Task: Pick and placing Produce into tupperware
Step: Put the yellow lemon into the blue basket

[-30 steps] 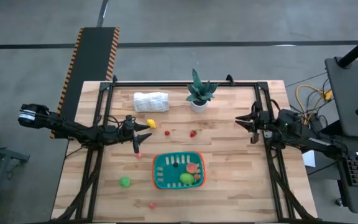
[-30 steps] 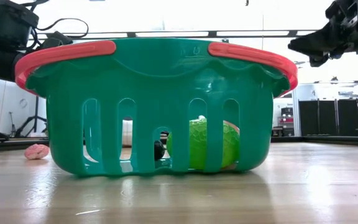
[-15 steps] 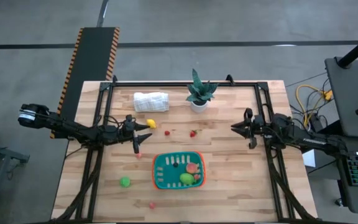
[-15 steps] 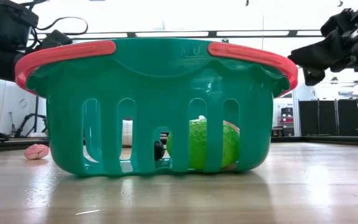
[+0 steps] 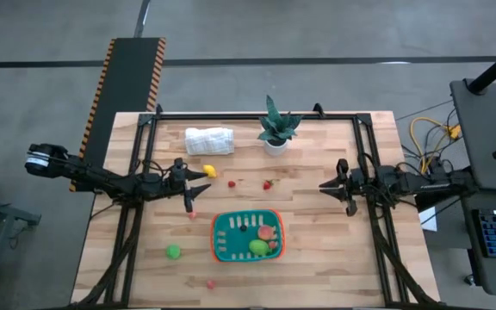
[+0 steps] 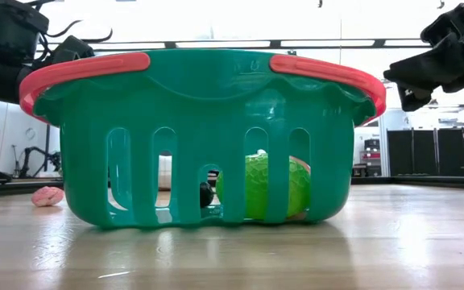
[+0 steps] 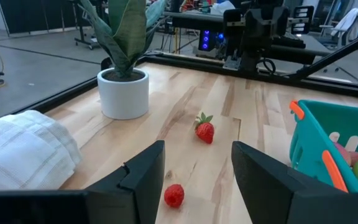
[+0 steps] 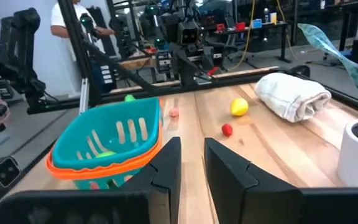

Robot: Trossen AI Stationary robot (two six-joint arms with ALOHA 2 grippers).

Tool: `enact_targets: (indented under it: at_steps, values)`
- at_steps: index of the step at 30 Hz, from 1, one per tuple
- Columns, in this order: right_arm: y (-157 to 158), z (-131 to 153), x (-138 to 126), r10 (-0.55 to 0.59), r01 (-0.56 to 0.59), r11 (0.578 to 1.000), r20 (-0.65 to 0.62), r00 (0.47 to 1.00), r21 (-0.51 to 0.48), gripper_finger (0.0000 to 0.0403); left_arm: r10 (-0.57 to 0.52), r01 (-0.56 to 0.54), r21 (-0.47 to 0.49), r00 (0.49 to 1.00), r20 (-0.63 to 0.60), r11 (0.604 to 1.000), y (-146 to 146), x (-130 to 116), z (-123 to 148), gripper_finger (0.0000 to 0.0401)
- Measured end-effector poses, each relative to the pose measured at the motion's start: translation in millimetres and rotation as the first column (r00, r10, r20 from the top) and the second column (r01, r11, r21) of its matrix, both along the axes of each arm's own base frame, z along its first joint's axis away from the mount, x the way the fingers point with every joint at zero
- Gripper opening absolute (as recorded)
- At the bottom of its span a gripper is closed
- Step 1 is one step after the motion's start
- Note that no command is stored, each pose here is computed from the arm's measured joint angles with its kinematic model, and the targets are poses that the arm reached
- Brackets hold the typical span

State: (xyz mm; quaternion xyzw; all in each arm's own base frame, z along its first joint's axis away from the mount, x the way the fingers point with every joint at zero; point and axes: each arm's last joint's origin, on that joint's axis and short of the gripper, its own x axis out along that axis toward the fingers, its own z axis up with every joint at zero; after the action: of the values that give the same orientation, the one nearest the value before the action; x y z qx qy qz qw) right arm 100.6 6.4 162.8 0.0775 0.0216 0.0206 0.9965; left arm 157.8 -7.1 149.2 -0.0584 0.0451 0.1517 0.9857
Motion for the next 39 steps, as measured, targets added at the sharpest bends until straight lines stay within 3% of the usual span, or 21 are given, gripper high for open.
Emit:
enact_targets:
  at_steps: [6,15,22,27,32,39]
  values:
    - [0,0,0,-0.003,0.004,0.997,-0.006,1.000,0.075,0.0063,-0.001,0.001,0.007,1.000,-0.006,1.000,0,0,0,0.0173]
    - [0,0,0,-0.003,0.004,0.997,-0.007,1.000,0.082,0.0063,-0.064,0.064,0.068,0.998,-0.002,0.996,-2,2,3,0.0181]
    - [0,0,0,-0.005,0.006,0.990,-0.010,1.000,0.138,0.0063,-0.127,0.125,0.157,0.992,0.001,0.980,-4,10,17,0.0283]
    - [0,0,0,-0.005,0.006,0.990,-0.010,1.000,0.138,0.0063,-0.160,0.196,0.205,0.971,-0.179,0.959,-7,23,27,0.0327]
    - [0,0,0,-0.005,0.006,0.990,-0.010,1.000,0.138,0.0063,-0.139,0.257,0.188,0.865,-0.482,0.948,-8,36,53,0.0316]
    - [0,0,0,-0.005,0.006,0.990,-0.010,1.000,0.138,0.0063,-0.117,0.299,0.203,0.781,-0.613,0.932,-8,40,105,0.0289]
